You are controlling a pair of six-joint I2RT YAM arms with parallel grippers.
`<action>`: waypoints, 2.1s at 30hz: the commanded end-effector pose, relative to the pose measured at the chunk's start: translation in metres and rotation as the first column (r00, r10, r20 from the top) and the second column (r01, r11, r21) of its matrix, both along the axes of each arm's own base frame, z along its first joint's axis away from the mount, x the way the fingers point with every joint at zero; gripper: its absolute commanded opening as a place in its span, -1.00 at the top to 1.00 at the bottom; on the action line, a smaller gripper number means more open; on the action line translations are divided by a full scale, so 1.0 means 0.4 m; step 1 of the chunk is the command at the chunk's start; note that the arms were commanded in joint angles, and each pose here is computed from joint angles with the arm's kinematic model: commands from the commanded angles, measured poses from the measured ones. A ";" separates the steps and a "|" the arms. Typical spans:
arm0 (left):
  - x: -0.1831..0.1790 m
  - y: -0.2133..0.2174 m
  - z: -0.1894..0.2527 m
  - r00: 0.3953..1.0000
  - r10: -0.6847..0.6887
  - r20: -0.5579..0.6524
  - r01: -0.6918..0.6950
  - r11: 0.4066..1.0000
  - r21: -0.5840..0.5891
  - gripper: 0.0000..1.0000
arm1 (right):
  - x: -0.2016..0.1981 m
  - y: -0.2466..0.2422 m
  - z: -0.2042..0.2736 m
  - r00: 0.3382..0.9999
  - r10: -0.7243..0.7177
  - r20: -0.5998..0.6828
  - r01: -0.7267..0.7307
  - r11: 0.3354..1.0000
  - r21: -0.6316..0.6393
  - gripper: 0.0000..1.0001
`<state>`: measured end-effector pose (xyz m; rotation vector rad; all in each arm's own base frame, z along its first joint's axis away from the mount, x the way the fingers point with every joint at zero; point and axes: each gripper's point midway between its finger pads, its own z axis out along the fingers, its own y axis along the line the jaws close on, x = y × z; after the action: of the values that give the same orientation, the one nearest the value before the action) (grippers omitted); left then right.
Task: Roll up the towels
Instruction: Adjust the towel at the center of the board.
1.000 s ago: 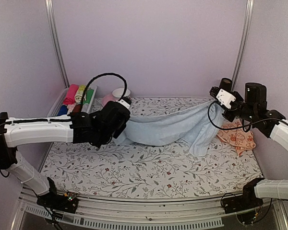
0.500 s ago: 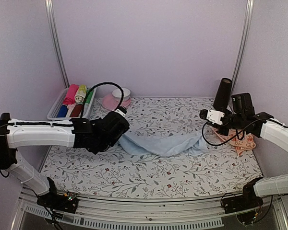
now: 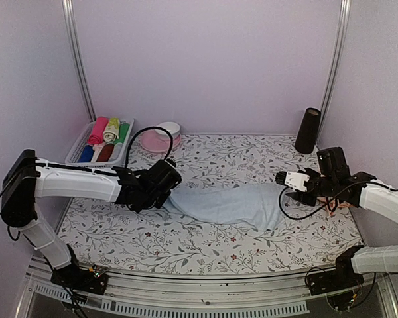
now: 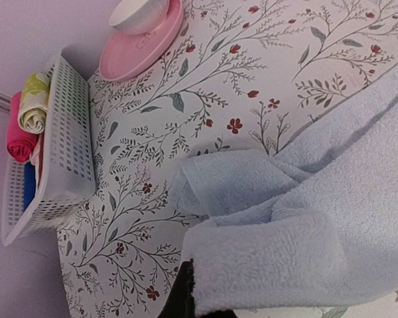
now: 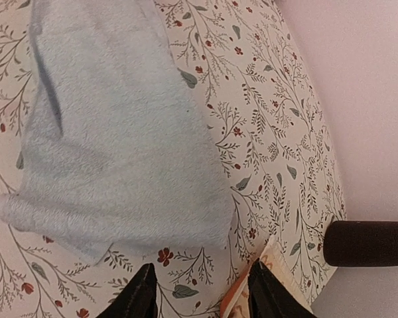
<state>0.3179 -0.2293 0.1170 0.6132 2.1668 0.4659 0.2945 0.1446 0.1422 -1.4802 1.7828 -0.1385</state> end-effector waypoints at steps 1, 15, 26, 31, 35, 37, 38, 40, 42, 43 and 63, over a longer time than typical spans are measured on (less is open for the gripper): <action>0.013 0.000 -0.008 1.000 -0.002 -0.013 0.001 0.997 -0.072 1.00 | -0.115 -0.010 -0.059 0.982 0.186 0.022 -0.184 0.980 -0.077 0.08; 0.007 0.015 0.001 1.000 0.002 -0.015 -0.004 0.993 -0.121 1.00 | -0.170 -0.030 -0.261 0.942 0.307 -0.139 -0.330 0.923 -0.199 0.18; 0.009 0.014 -0.011 1.000 -0.001 -0.023 -0.002 0.993 -0.121 1.00 | -0.146 -0.019 -0.306 0.933 0.343 -0.105 -0.358 0.905 -0.229 0.11; 0.009 0.015 -0.016 1.000 -0.002 -0.028 -0.001 0.993 -0.118 1.00 | -0.141 -0.021 -0.334 0.928 0.353 -0.121 -0.372 0.891 -0.258 0.11; 0.012 0.012 -0.018 0.999 -0.004 -0.031 0.000 0.992 -0.124 1.00 | -0.151 -0.012 -0.362 0.914 0.376 -0.153 -0.405 0.872 -0.276 0.26; 0.013 0.011 -0.018 0.999 -0.005 -0.032 0.001 0.992 -0.124 1.00 | -0.157 -0.005 -0.375 0.907 0.383 -0.175 -0.418 0.864 -0.281 0.42; 0.012 0.009 -0.020 0.999 -0.006 -0.034 0.002 0.992 -0.127 1.00 | -0.155 -0.002 -0.376 0.908 0.378 -0.178 -0.415 0.865 -0.282 0.56; 0.012 0.008 -0.021 0.999 -0.006 -0.036 0.002 0.991 -0.132 1.00 | -0.148 -0.003 -0.374 0.913 0.367 -0.179 -0.405 0.867 -0.289 0.93; 0.012 0.007 -0.024 0.999 -0.007 -0.039 0.002 0.991 -0.133 1.00 | -0.139 -0.005 -0.362 0.920 0.354 -0.167 -0.389 0.872 -0.296 0.96; 0.012 0.008 -0.025 0.999 -0.006 -0.039 0.001 0.991 -0.131 1.00 | -0.137 -0.006 -0.353 0.923 0.349 -0.161 -0.383 0.874 -0.299 0.96; -0.016 -0.047 0.012 0.993 -0.103 -0.050 0.093 0.981 -0.173 1.00 | -0.127 0.073 -0.016 0.950 0.310 0.023 -0.309 0.950 -0.041 0.21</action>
<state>0.3150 -0.2322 0.1328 0.5605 2.1753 0.2404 0.2570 0.1519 0.1154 -1.7892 1.5196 -0.2070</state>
